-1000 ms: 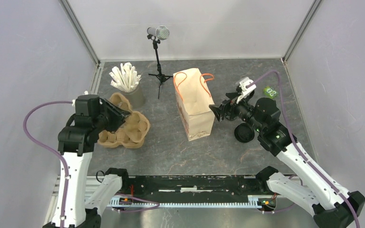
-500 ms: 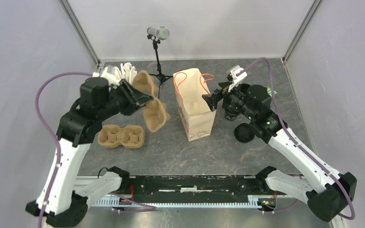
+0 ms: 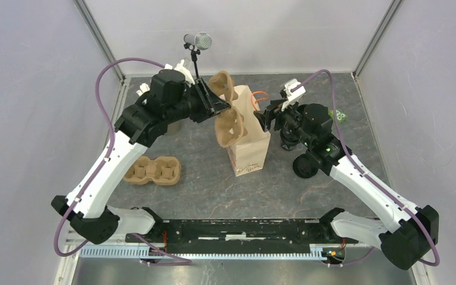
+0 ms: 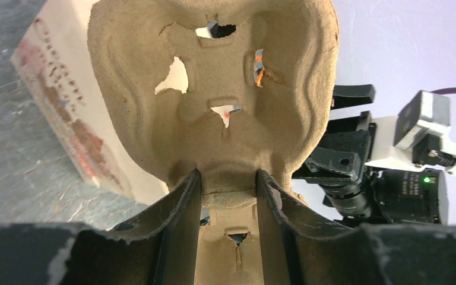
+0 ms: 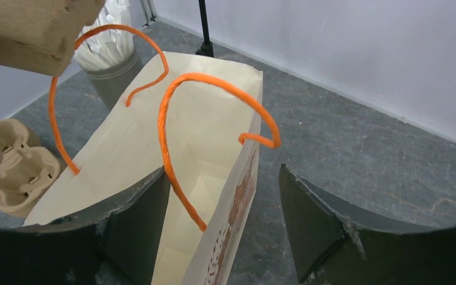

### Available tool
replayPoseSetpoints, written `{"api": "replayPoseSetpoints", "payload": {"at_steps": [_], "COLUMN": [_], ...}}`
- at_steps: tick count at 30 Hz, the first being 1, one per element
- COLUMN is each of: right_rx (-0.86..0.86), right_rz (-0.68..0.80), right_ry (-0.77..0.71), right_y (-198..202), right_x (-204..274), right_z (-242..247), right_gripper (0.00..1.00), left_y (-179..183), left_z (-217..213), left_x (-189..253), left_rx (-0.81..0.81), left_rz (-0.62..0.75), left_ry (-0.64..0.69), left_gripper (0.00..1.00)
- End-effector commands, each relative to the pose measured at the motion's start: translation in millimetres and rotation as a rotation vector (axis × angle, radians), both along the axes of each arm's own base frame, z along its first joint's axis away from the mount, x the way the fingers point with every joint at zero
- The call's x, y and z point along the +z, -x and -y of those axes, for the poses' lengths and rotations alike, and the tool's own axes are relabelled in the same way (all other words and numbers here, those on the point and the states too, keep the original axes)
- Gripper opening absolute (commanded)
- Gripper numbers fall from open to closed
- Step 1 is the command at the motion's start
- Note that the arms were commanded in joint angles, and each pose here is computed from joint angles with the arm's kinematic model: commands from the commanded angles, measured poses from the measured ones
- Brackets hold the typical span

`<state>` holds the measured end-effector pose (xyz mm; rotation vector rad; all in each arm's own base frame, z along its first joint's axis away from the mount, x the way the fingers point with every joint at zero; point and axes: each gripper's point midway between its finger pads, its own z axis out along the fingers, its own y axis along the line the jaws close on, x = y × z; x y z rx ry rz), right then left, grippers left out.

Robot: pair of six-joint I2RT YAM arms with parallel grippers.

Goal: Pack the takeout coffee

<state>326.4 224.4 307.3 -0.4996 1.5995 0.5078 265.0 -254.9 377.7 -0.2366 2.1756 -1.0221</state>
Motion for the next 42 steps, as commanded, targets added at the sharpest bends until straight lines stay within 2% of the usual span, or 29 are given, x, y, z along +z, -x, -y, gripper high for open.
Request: {"api": "replayPoseSetpoints", "payload": {"at_steps": [1,6,16,20,32,37,42], "right_rx": [-0.013,-0.010,-0.007,-0.004,0.011,0.008,0.019], "right_rz": [0.075,0.075,0.063,0.062,0.052,0.047,0.039], "right_ry": [-0.080,-0.119,-0.168,-0.171,-0.185,-0.188,-0.192], "right_y": [-1,2,8,8,10,11,12], "right_x": [20,16,9,7,6,4,2], "right_z": [-1,-1,0,0,-3,-2,-4], "right_gripper": [0.69,0.48,0.25,0.22,0.20,0.19,0.19], "left_y": [-2,-6,-24,-28,-53,-63,-67], "left_z": [23,34,57,65,56,38,32], "left_x": [52,59,38,39,-5,-20,-31], "left_rx": [-0.065,-0.081,-0.102,-0.119,-0.035,0.077,0.131], "left_rz": [0.149,0.181,0.149,0.156,0.090,0.056,0.009], "left_ry": [0.107,0.122,0.141,0.163,0.065,-0.017,-0.039], "left_gripper": [0.29,0.29,0.29,0.29,0.28,0.28,0.28]}}
